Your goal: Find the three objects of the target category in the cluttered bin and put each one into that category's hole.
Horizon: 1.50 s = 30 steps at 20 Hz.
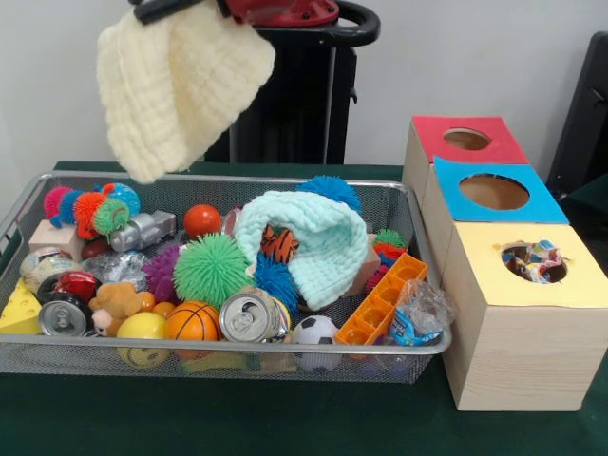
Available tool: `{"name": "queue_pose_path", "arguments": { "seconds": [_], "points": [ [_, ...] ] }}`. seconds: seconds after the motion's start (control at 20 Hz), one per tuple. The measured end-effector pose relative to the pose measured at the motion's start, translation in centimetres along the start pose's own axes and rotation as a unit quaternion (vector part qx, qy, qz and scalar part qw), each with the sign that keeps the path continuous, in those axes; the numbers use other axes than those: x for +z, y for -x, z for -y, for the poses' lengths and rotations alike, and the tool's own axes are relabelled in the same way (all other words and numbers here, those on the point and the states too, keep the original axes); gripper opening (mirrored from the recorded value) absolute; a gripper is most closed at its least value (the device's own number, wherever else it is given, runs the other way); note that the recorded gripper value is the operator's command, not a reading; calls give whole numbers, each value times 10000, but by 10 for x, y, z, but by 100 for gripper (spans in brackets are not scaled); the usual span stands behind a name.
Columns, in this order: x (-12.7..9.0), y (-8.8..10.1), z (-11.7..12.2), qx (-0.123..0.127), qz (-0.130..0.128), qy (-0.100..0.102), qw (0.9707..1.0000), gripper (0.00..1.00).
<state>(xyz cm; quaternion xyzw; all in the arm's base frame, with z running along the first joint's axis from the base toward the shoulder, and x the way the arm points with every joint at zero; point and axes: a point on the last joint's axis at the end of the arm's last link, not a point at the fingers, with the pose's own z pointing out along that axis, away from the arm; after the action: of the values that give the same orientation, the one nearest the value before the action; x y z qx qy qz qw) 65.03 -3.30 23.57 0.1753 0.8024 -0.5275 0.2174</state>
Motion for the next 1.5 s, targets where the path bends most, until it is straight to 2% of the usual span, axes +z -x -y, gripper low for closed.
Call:
{"name": "queue_pose_path", "arguments": {
  "seconds": [0.25,0.6,1.5],
  "points": [
    [-21,7,16,-19,32,-72,10000,0],
    [-34,10,24,-74,108,-84,9999,0],
    [-35,13,34,-138,172,-132,9997,0]
  ]
}}
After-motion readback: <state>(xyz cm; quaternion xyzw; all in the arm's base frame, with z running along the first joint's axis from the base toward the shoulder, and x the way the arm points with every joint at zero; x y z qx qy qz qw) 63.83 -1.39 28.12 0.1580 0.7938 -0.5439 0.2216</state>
